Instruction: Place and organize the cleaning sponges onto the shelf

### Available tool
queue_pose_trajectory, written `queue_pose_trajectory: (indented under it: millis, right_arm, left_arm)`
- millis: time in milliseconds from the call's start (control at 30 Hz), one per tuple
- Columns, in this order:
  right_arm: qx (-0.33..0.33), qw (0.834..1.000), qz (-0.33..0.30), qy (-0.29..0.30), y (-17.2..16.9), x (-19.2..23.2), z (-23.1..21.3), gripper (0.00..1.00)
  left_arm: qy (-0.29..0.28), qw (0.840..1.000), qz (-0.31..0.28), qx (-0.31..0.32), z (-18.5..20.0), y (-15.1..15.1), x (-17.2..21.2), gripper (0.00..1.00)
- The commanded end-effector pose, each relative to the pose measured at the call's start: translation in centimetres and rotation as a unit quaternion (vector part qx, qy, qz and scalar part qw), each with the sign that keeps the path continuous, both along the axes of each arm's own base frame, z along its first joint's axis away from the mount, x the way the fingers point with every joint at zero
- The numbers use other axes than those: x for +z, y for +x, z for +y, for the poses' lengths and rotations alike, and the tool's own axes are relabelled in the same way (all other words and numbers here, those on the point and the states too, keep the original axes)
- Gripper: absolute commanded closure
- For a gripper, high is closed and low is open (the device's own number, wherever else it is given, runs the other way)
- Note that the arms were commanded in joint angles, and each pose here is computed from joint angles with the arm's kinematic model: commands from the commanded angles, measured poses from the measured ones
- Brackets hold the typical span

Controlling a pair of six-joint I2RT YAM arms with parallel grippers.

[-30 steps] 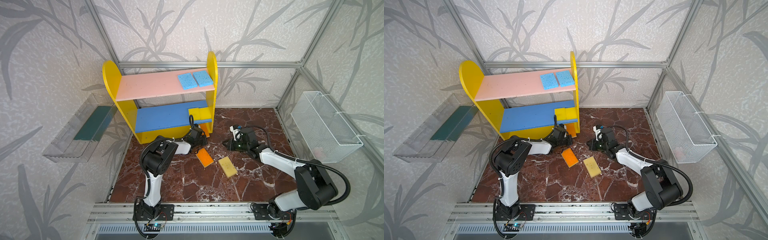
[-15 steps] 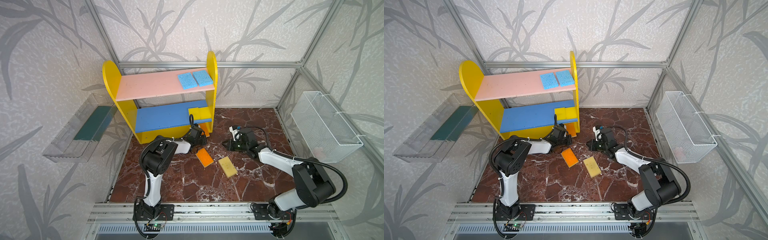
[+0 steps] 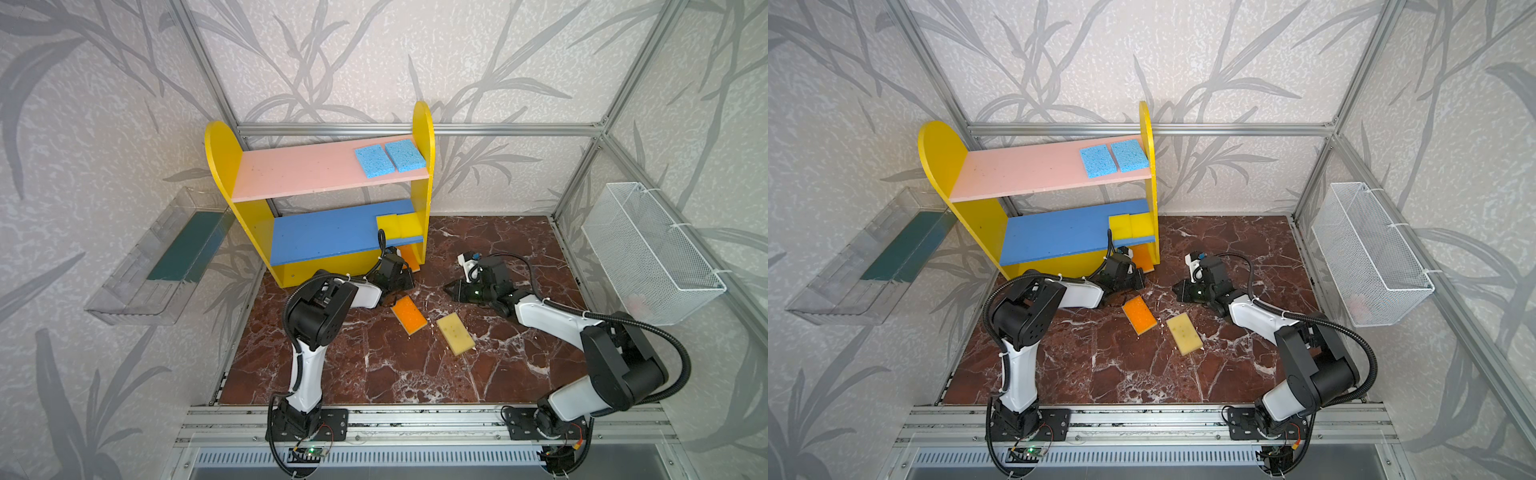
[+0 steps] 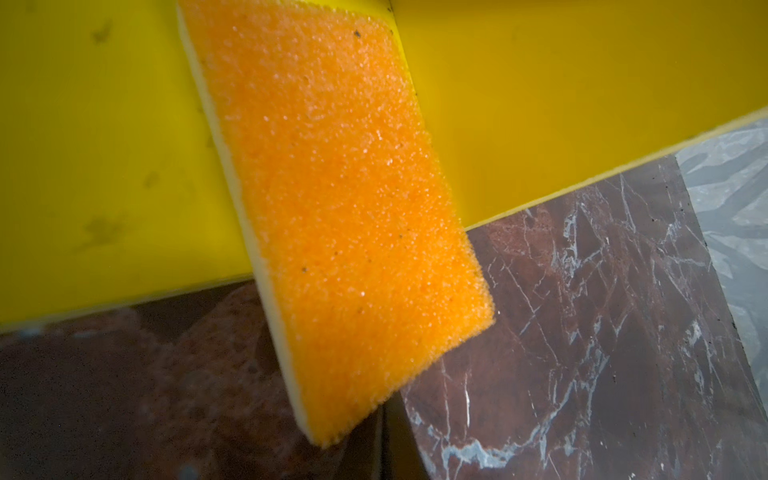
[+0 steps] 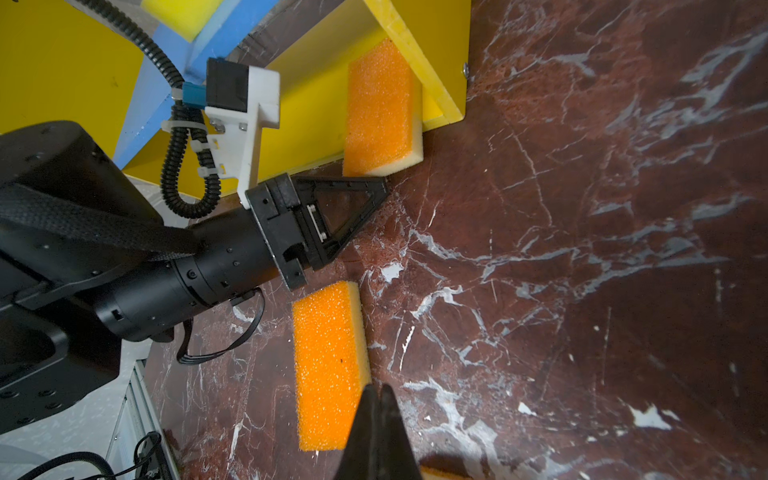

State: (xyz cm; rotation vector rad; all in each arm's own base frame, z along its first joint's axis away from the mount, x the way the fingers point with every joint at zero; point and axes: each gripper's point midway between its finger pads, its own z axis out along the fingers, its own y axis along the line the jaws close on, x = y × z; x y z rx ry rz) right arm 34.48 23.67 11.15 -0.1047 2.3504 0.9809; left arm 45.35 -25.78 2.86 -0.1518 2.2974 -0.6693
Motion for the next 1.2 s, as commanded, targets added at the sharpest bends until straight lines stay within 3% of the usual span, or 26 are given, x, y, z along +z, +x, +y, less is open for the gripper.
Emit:
queue_pose_trajectory:
  millis: [0,567,800,933,1167]
  right_arm:
    - [0.005,1.0,-0.005,0.008,0.4,0.2,0.3,1.0]
    - [0.006,0.999,0.02,0.042,0.9,-1.4,1.6,1.0]
    - [0.001,0.996,0.043,0.072,1.2,-2.7,3.7,1.0]
    - [-0.031,0.99,0.043,0.133,2.3,-3.4,4.8,1.0]
    - [-0.049,0.966,0.052,0.248,5.5,-4.5,7.9,1.0]
  left_arm:
    - [-0.026,0.998,-0.049,0.024,0.6,2.0,2.2,1.0]
    - [-0.03,0.998,-0.041,0.021,0.8,-1.7,0.9,0.99]
    - [-0.027,0.998,-0.054,0.018,1.1,-3.3,1.9,0.58]
    - [-0.018,0.998,-0.058,0.025,1.9,-5.7,2.6,0.33]
    - [-0.008,0.997,-0.061,0.043,4.9,-9.7,4.7,0.28]
